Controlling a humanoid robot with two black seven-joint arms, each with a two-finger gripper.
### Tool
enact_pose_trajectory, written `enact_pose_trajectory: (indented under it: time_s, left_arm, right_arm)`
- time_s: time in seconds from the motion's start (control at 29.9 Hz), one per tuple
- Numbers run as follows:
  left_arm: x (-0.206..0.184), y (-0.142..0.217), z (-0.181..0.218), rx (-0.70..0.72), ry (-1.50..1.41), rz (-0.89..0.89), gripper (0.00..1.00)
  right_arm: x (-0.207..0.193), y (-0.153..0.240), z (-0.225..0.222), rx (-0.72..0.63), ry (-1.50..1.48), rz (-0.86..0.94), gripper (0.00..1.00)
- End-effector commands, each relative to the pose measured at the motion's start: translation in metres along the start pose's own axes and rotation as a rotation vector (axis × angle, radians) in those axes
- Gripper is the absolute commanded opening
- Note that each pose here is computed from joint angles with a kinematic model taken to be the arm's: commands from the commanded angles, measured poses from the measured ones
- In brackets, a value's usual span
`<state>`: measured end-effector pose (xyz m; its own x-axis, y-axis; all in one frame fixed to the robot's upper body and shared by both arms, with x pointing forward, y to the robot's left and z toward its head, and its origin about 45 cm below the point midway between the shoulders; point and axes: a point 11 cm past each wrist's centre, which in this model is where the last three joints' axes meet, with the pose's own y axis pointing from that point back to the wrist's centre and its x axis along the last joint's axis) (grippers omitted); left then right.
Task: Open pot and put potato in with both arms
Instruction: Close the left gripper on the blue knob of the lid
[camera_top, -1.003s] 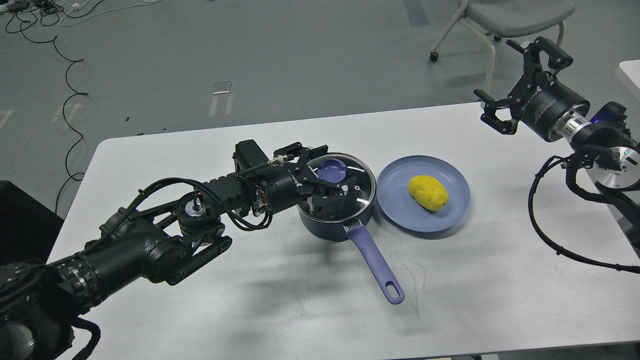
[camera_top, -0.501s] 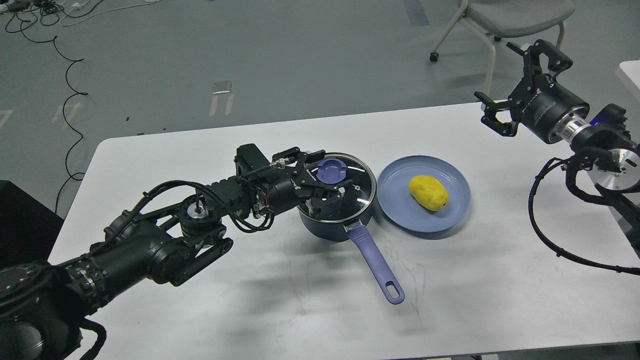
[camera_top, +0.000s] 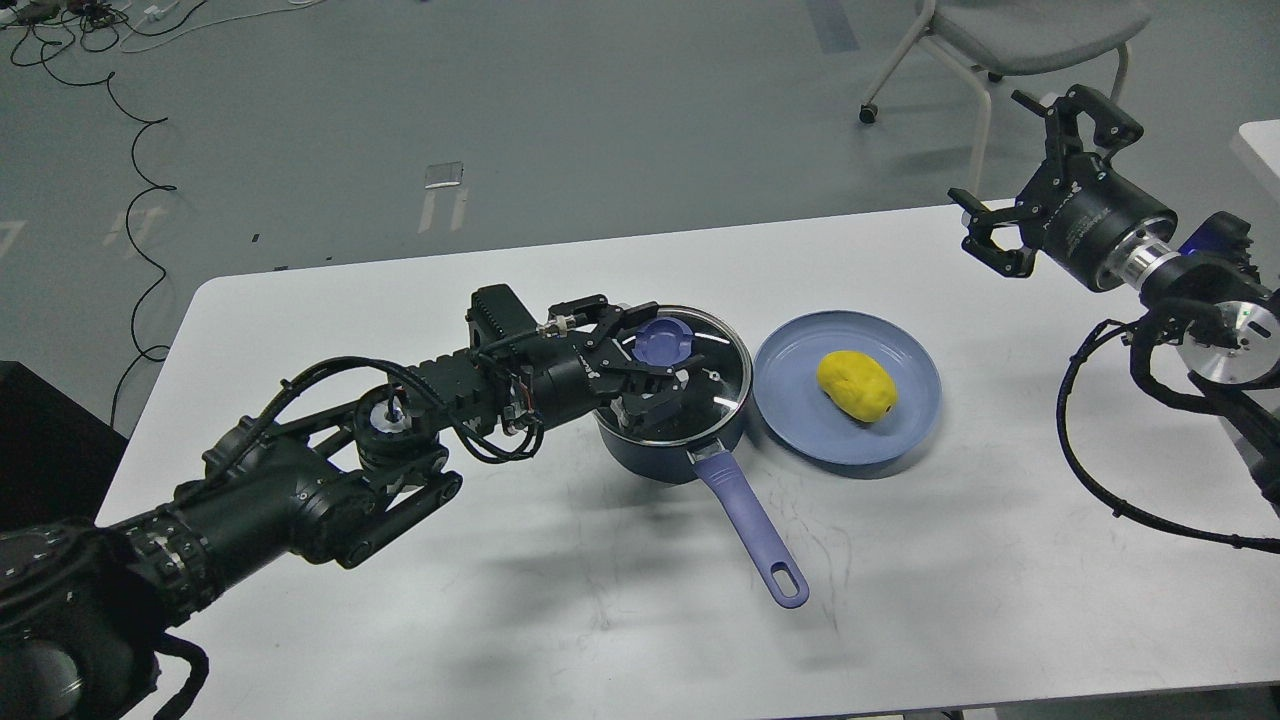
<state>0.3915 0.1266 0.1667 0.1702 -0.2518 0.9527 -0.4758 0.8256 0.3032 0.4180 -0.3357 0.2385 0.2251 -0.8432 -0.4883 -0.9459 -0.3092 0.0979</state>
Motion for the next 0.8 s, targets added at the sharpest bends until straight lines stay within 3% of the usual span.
enact_pose_trajectory:
  time_s: [0.0, 0.33, 0.6, 0.77]
  left_arm:
    - [-0.0005, -0.0010, 0.0015, -0.004, -0.001, -0.001, 0.79]
    - [-0.0040, 0.0027, -0.0011, 0.006, 0.003, -0.008, 0.79]
    - [-0.0052, 0.0050, -0.0031, 0.012, 0.004, -0.010, 0.69]
    - [-0.0047, 0.0046, -0.0021, 0.007, 0.004, -0.009, 0.69]
  right_arm:
    - [0.0001, 0.0001, -0.0002, 0.000, 0.000, 0.000, 1.00]
    - [0.0008, 0.0001, -0.0003, 0.002, 0.001, 0.006, 1.00]
    - [0.0007, -0.0002, -0.0002, 0.004, -0.001, 0.008, 1.00]
    - [0.0013, 0.0001, -0.0007, 0.005, 0.001, 0.011, 1.00]
